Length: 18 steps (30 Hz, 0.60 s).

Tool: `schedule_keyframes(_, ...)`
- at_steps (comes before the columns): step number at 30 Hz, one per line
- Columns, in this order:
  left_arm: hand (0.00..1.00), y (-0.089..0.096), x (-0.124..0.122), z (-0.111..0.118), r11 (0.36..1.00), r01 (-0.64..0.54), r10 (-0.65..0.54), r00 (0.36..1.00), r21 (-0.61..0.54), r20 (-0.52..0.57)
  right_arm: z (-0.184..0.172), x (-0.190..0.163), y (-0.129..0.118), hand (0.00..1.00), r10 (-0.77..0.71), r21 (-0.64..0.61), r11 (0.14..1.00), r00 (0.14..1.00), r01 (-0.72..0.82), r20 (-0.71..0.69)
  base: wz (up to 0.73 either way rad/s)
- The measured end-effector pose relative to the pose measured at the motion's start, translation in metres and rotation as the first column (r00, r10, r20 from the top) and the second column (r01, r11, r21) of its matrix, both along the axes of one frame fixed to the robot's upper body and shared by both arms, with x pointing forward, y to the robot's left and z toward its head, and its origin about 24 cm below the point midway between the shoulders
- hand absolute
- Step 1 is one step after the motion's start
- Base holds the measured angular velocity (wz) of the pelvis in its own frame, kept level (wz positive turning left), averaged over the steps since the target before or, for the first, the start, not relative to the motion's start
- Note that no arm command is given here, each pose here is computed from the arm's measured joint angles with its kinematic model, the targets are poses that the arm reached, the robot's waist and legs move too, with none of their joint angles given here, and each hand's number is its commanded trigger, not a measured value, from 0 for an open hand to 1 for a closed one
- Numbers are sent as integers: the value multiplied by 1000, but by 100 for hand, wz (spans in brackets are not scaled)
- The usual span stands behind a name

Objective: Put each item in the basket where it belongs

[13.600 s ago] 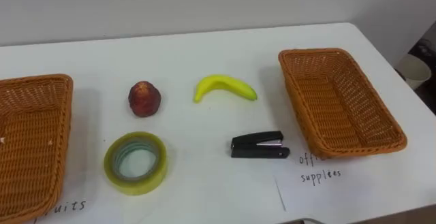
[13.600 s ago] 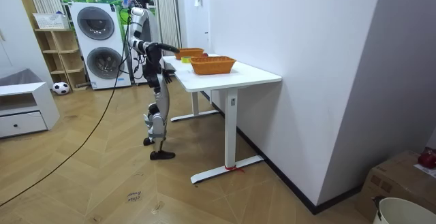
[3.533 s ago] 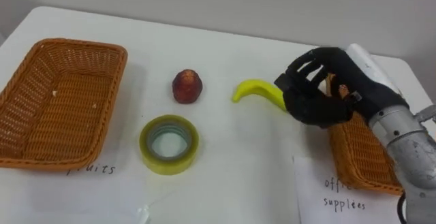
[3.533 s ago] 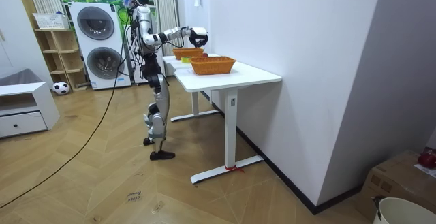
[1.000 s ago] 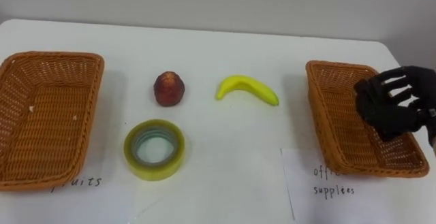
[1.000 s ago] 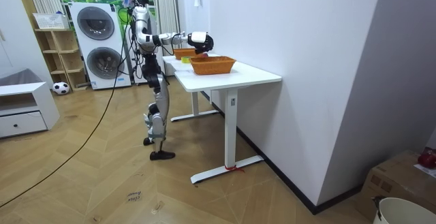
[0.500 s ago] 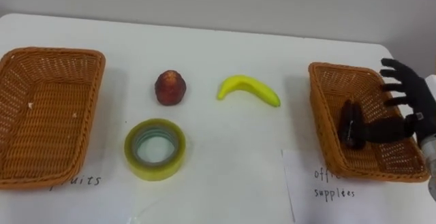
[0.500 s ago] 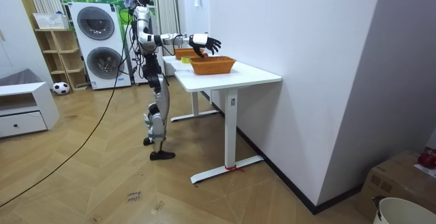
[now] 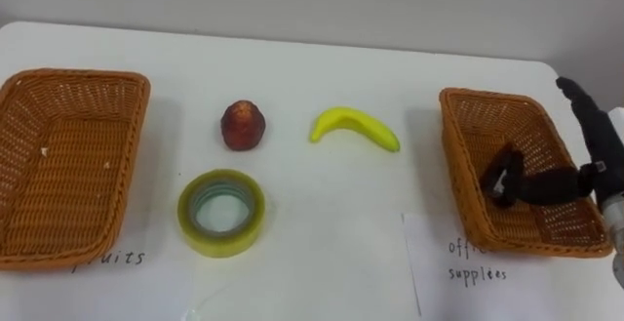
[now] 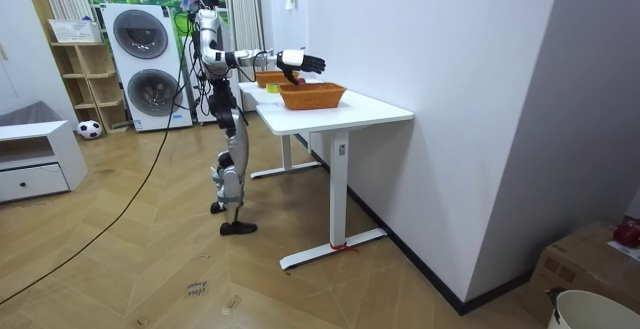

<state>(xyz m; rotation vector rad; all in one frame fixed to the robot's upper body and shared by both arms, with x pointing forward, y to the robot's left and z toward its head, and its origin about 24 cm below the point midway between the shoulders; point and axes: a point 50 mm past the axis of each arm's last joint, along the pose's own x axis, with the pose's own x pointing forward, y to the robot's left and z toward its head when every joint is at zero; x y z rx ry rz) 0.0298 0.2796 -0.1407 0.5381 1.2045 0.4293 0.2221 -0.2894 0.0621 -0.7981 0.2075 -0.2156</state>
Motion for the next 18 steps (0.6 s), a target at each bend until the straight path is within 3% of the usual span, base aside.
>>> schedule_keyframes(11,0,-2,-5,-3,1000,-11,10,1000,-13,-29,6,4,2,0,8,34,999,999,-10,39,-1)
schedule_keyframes(18,0,-1,-11,-5,1000,-22,21,998,-9,-51,36,7,16,0,60,51,996,979,-71,195,1)
